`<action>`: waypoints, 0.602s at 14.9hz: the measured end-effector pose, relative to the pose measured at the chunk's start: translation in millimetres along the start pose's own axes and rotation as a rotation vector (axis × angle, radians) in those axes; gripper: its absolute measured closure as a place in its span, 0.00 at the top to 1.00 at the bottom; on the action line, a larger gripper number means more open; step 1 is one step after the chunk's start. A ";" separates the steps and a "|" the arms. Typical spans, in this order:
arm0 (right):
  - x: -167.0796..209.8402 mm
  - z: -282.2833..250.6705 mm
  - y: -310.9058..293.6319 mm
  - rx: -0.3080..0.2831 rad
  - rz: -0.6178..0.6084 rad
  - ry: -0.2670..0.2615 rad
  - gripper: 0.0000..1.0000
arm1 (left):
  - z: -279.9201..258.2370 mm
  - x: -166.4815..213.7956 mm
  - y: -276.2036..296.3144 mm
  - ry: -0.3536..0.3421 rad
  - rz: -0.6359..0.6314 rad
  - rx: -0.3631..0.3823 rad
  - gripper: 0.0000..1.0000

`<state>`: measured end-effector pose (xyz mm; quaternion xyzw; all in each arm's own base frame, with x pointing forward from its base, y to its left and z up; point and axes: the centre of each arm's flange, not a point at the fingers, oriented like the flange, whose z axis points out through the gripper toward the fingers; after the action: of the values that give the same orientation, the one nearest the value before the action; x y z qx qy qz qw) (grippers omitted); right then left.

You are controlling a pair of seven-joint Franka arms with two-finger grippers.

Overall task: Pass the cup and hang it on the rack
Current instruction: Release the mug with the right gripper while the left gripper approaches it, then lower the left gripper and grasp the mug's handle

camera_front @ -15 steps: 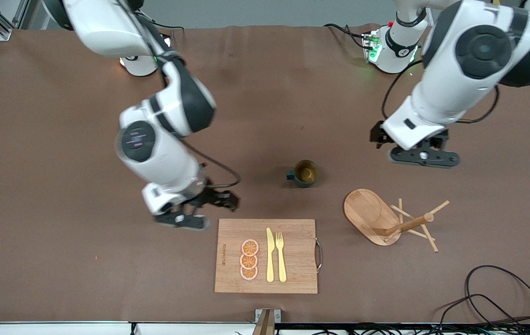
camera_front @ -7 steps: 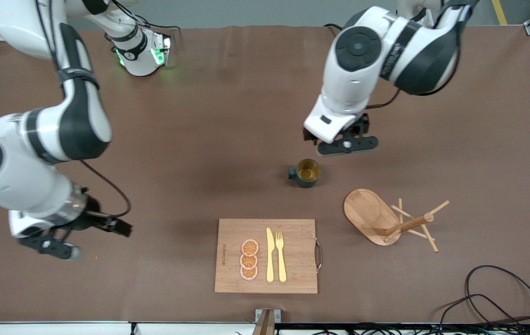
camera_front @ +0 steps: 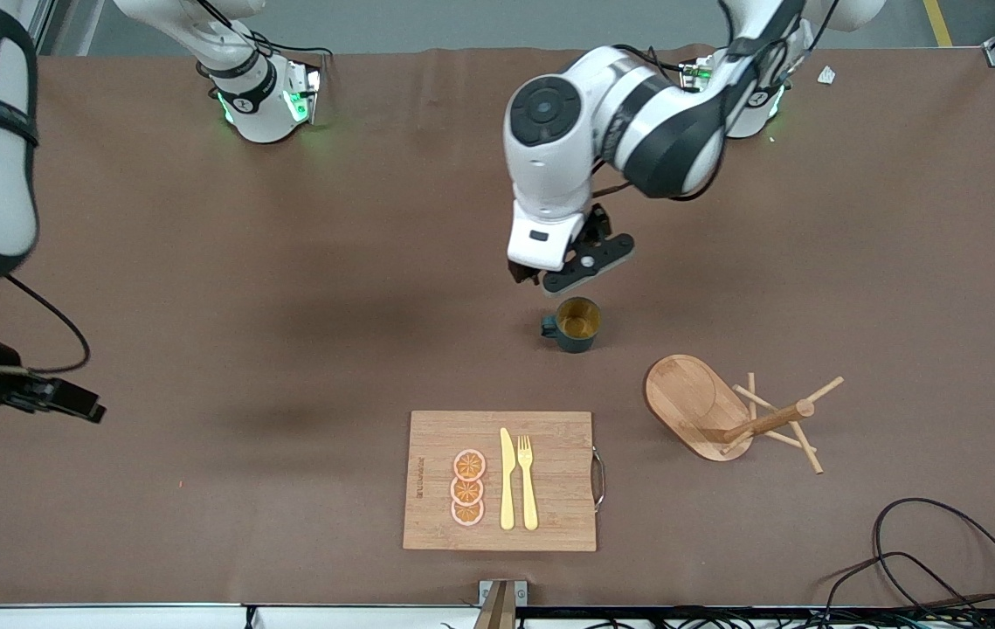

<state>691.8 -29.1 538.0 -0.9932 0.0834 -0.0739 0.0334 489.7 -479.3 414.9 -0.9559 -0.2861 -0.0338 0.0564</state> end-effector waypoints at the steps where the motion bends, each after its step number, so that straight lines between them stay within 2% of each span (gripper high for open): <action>1: -11.8 -12.8 1.6 0.006 0.001 0.001 1.00 | 14.3 -12.9 9.5 0.023 -0.072 -0.004 1.00; 4: -50.5 -32.7 12.0 -0.001 0.002 0.005 1.00 | 54.7 -46.4 31.9 0.089 -0.241 -0.003 1.00; 6: -66.6 -30.8 21.3 -0.002 0.004 -0.001 1.00 | 78.6 -64.4 43.6 0.161 -0.332 -0.002 1.00; 9: -69.2 -27.6 32.1 -0.006 -0.138 0.009 1.00 | 115.2 -83.1 55.3 0.258 -0.441 -0.001 0.97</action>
<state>615.0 -50.5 552.8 -0.9964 0.0151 -0.0800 0.0247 454.5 -555.7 287.7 -0.8582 -0.4781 -0.1671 0.0833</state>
